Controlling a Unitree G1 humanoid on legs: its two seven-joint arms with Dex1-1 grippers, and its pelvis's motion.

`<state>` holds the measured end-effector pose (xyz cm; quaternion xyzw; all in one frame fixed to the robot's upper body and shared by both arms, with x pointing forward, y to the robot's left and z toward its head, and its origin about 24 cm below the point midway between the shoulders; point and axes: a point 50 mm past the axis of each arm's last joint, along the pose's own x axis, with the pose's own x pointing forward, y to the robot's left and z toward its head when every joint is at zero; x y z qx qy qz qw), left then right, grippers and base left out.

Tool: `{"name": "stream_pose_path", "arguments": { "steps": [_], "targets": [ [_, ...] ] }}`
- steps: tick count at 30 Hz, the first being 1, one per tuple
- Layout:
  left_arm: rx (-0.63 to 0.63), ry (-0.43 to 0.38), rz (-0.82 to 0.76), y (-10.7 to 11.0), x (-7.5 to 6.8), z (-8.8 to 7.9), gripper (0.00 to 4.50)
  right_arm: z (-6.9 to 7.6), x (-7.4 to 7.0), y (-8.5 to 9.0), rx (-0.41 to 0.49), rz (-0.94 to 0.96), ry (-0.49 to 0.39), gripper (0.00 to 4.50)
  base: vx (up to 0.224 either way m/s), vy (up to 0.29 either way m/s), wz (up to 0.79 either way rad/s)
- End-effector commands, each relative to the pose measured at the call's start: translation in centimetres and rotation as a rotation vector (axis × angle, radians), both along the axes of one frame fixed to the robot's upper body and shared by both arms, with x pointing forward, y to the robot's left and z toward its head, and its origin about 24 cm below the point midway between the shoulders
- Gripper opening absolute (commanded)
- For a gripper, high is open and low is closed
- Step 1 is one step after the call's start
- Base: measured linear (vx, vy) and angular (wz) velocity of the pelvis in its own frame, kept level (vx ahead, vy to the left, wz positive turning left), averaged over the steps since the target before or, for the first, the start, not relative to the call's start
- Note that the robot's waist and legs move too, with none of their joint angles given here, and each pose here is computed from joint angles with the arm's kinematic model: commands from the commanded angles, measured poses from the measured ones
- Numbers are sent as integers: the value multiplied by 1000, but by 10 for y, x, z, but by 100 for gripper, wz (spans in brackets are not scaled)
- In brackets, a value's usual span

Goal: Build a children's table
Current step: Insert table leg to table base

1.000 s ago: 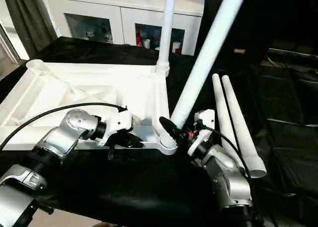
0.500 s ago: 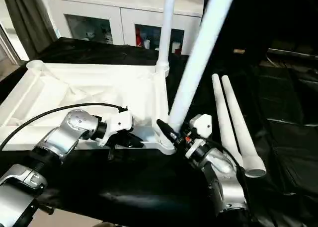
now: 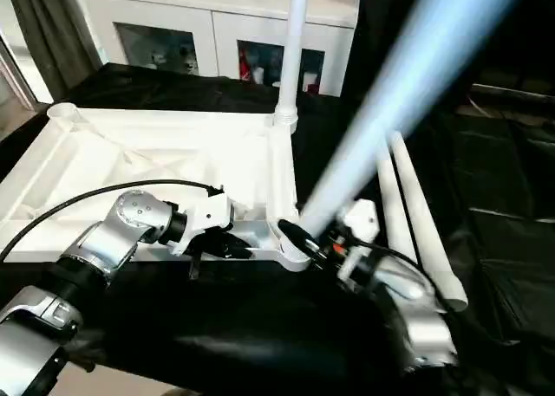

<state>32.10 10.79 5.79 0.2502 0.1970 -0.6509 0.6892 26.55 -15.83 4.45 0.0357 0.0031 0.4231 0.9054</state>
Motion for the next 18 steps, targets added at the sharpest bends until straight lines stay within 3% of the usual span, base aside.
{"name": "stream_pose_path", "arguments": {
  "steps": [1, 5, 18],
  "targets": [
    [63, -5, 71, 19, 4, -3, 0, -18, -12, -9, -51, 21, 108, 191, 0, 0, 0],
    [66, -7, 75, 20, 5, -3, 0, -20, -13, -11, -93, 33, 131, 191, 0, 0, 0],
    [79, -17, 47, 17, 6, -1, 0, -16, 5, -1, -247, 187, 205, 191, 0, 0, 0]
  ]
}}
